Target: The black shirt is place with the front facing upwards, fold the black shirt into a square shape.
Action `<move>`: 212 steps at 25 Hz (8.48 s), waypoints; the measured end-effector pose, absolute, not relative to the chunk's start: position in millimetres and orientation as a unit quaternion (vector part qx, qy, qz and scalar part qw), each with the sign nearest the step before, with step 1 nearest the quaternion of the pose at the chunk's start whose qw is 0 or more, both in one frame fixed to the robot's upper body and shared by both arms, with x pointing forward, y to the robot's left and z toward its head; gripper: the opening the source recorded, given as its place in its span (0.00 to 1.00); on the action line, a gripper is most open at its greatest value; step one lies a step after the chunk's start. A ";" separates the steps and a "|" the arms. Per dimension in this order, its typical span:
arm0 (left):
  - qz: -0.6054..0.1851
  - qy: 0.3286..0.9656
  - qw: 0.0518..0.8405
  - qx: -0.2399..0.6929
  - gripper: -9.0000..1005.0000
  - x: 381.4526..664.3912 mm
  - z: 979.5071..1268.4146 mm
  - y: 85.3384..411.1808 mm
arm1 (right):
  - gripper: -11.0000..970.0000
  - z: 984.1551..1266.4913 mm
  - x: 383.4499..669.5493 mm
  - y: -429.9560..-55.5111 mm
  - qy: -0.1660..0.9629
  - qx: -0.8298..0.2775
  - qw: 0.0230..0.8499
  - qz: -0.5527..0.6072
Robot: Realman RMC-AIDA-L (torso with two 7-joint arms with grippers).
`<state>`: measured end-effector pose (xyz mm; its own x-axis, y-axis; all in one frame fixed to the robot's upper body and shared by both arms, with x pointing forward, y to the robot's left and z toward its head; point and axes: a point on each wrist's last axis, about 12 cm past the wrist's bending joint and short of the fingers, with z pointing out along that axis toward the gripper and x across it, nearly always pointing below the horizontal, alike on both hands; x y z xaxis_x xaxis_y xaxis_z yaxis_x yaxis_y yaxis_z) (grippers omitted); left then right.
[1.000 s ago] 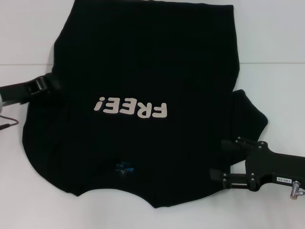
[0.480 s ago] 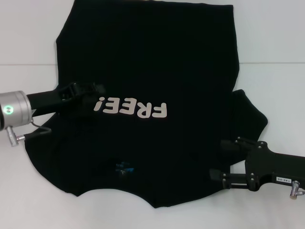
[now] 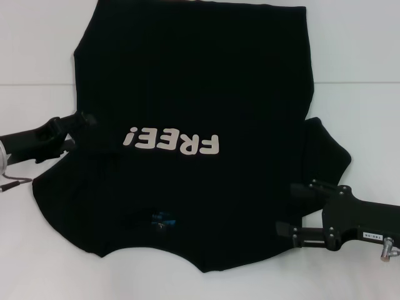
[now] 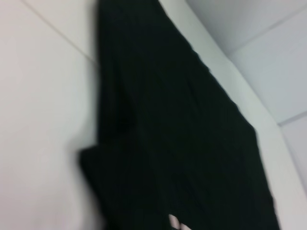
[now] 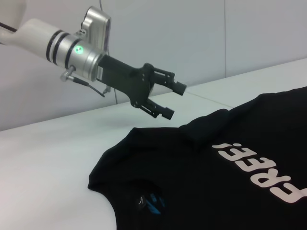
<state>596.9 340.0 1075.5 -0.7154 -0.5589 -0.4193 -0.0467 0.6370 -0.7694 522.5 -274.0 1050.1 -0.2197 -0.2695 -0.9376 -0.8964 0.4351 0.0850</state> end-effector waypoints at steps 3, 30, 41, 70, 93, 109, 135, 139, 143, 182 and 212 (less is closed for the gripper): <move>-0.369 0.845 0.332 -0.199 0.86 599.4 1066.7 336.6 | 0.95 1050.1 523.1 -273.7 0.706 -0.414 0.467 0.334; -0.386 0.823 0.350 -0.225 0.96 620.6 1064.2 288.2 | 0.95 1049.1 522.1 -275.0 0.709 -0.410 0.467 0.334; -0.451 0.787 0.387 -0.168 0.96 627.4 1082.0 257.2 | 0.95 1048.6 521.3 -275.4 0.710 -0.408 0.467 0.334; -0.385 0.809 0.374 -0.239 0.96 610.0 1047.5 283.3 | 0.95 1048.3 521.1 -275.5 0.711 -0.408 0.466 0.334; -0.315 0.830 0.400 -0.229 0.95 640.2 1055.6 253.0 | 0.95 1045.2 518.2 -274.1 0.713 -0.404 0.461 0.341; -0.365 0.821 0.433 -0.077 0.95 652.7 1087.0 202.6 | 0.95 1044.5 517.4 -273.8 0.713 -0.401 0.461 0.344; -0.439 0.699 0.455 0.335 0.95 511.9 1080.6 300.9 | 0.95 1132.6 573.9 -373.2 0.891 0.005 0.269 0.367; -0.440 0.696 0.453 0.340 0.95 509.7 1079.8 300.6 | 0.94 1143.3 592.2 -370.2 0.918 0.025 0.233 0.321; -0.444 0.693 0.453 0.344 0.95 508.6 1079.8 298.9 | 0.89 1150.5 611.5 -349.7 0.928 0.015 0.221 0.299; -0.453 0.680 0.456 0.352 0.95 508.2 1083.8 296.2 | 0.80 1103.0 626.5 -293.6 0.947 0.003 0.175 0.270; -0.455 0.680 0.457 0.350 0.95 507.7 1083.5 296.1 | 0.72 1098.1 633.9 -283.1 0.949 -0.005 0.192 0.250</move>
<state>507.7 296.1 1083.5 -0.3383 0.0603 -0.9391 0.8911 0.3413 -0.2991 633.9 -283.1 1098.1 -0.9259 0.0865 -0.3678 -0.1060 0.8749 0.4726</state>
